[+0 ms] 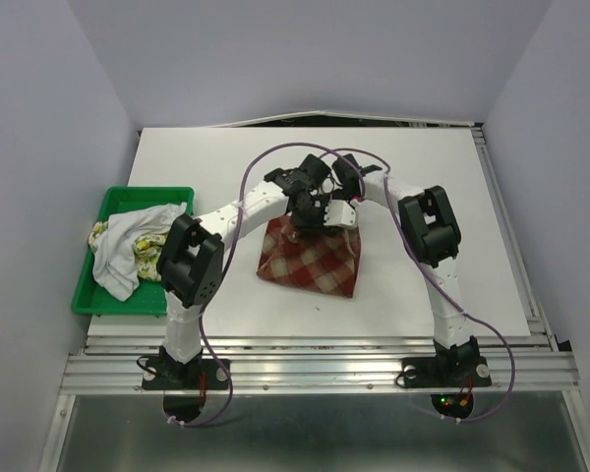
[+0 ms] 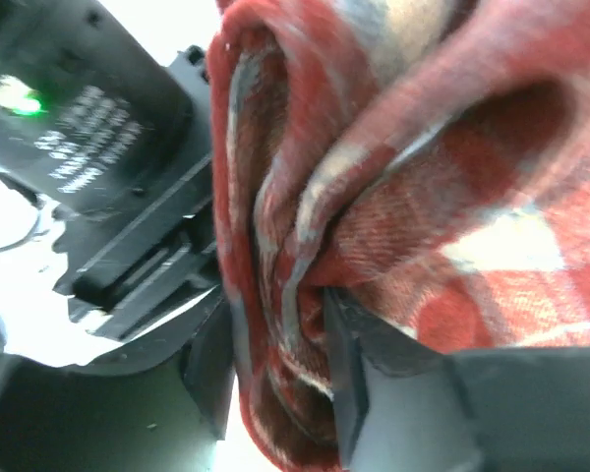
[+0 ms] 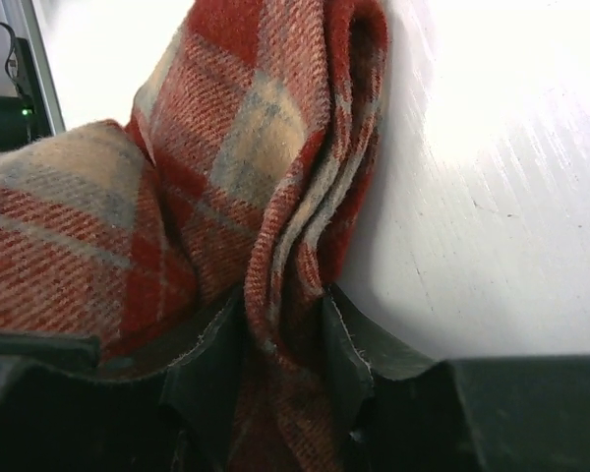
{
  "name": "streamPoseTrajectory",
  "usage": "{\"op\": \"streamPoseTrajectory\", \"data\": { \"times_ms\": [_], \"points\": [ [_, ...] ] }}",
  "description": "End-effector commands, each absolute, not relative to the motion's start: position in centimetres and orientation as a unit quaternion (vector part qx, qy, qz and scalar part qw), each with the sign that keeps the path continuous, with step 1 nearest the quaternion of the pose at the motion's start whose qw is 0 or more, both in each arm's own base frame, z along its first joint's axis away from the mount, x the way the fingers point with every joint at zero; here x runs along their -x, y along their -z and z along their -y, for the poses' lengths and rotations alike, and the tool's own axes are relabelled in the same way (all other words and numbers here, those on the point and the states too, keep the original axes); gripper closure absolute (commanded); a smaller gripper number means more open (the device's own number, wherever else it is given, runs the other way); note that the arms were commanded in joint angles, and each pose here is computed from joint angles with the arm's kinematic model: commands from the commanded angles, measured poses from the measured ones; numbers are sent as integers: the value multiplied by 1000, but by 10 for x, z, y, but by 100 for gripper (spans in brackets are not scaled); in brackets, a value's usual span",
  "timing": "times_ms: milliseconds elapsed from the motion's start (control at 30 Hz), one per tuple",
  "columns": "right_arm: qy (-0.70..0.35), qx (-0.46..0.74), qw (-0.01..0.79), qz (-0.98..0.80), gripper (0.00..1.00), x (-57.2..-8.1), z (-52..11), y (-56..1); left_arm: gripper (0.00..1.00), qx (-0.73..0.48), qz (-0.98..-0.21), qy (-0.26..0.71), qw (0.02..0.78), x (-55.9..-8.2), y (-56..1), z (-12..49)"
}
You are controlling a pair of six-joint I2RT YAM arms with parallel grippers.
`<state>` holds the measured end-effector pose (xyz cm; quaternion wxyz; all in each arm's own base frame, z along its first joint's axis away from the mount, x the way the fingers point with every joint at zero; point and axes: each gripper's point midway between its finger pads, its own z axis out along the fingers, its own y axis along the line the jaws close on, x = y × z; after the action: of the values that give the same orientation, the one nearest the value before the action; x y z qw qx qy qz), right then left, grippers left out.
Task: Fold and stack the skirts
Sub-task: Fold the skirt
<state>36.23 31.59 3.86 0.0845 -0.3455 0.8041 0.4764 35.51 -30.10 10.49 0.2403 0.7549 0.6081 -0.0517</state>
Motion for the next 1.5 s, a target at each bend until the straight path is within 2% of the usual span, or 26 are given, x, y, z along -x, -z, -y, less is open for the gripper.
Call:
{"op": "streamPoseTrajectory", "data": {
  "times_ms": [0,33,100,167,200,267,300,367,467,600,633,700,733,800,1000,1033,1100,1233,1267,1300,1333,1367,1400,1467],
  "points": [
    [-468,354,99,-803,58,-371,-322,-44,47,-727,-600,20,333,-373,-170,302],
    [-465,355,102,-805,57,-373,-321,-43,42,-721,-599,13,349,-372,-186,299],
    [-457,357,110,-807,53,-378,-322,-45,38,-708,-603,10,368,-370,-205,296],
    [-430,362,128,-817,41,-390,-319,-45,37,-693,-603,2,395,-367,-230,290],
    [-418,363,146,-820,34,-401,-321,-55,32,-680,-611,6,405,-365,-237,289],
    [-397,344,179,-832,28,-430,-307,-65,31,-659,-616,4,432,-357,-258,281],
    [-392,337,196,-833,20,-444,-302,-74,29,-651,-619,5,439,-353,-262,277],
    [-379,321,251,-831,19,-481,-289,-107,21,-620,-635,11,461,-344,-267,267],
    [-355,320,306,-824,15,-509,-279,-139,2,-567,-665,36,486,-334,-266,253],
    [-348,324,326,-817,15,-505,-271,-164,1,-490,-710,113,493,-324,-253,248],
    [-348,330,335,-811,15,-499,-269,-179,1,-482,-721,131,481,-321,-243,248],
    [-358,327,310,-818,17,-479,-266,-168,2,-460,-746,177,448,-322,-223,253],
    [-361,327,319,-813,18,-473,-265,-180,7,-454,-751,194,439,-323,-220,255],
    [-369,316,297,-822,22,-459,-263,-167,19,-436,-759,246,417,-326,-206,269],
    [-381,297,276,-831,28,-433,-258,-168,21,-322,-820,273,386,-367,-156,276],
    [-385,289,267,-835,28,-427,-257,-165,26,-300,-835,272,374,-379,-141,274],
    [-393,286,273,-830,28,-418,-256,-180,30,-283,-843,277,364,-392,-131,273],
    [-390,287,281,-829,27,-404,-251,-191,29,-261,-854,304,332,-405,-104,273],
    [-388,286,284,-829,27,-403,-250,-194,33,-259,-856,310,322,-407,-94,274],
    [-388,286,282,-830,27,-399,-249,-193,43,-257,-853,327,315,-407,-93,274],
    [-388,288,289,-827,27,-396,-248,-201,66,-256,-853,334,309,-410,-87,276],
    [-388,287,291,-826,28,-395,-248,-204,76,-254,-853,335,310,-413,-87,274],
    [-393,287,294,-822,32,-389,-248,-212,97,-227,-856,345,311,-420,-89,269],
    [-422,285,286,-811,37,-375,-252,-224,100,-201,-859,349,317,-428,-88,262]
  ]
}}
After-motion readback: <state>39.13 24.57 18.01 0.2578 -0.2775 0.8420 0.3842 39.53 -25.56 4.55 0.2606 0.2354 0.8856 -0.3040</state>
